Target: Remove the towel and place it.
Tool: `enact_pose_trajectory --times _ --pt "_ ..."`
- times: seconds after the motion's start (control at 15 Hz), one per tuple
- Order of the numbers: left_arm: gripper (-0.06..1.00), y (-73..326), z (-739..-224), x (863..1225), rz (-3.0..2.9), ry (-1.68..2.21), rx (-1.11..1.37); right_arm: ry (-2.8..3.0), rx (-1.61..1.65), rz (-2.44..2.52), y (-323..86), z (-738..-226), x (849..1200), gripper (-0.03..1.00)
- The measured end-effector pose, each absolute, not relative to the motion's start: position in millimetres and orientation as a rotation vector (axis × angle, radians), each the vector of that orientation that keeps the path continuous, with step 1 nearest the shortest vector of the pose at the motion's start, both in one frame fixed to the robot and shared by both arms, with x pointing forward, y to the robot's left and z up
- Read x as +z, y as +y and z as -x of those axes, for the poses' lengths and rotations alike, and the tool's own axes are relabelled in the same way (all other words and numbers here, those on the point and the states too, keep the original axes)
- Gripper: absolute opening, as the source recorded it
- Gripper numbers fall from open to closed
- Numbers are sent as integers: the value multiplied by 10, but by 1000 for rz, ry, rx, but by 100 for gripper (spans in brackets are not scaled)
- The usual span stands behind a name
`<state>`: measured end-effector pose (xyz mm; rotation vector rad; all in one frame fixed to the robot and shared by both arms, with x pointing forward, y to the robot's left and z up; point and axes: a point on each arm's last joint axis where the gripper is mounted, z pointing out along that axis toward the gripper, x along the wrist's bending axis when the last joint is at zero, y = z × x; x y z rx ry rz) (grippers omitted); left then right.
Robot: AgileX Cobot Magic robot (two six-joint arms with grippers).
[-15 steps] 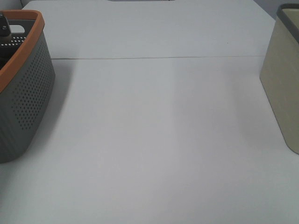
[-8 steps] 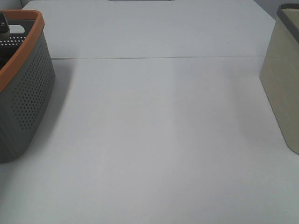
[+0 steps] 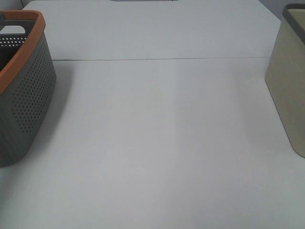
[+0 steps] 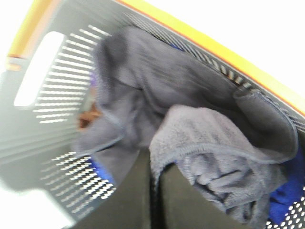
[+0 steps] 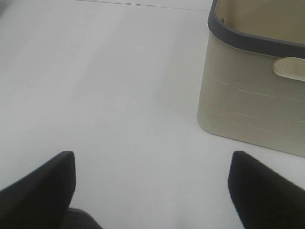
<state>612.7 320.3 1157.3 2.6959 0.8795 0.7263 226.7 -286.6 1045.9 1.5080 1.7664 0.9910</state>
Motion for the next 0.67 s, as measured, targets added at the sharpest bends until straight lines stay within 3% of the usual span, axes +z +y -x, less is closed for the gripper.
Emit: enact_pose_trajectory --times 0.4,0.67 --pt "0 3115 -5501 12331 -2488 883 953 1766 991 -1508 -2866 -2267 10459 77" --pt "0 3040 -5246 12608 -2382 836 1010 1766 991 -1508 -2866 -2267 10459 77"
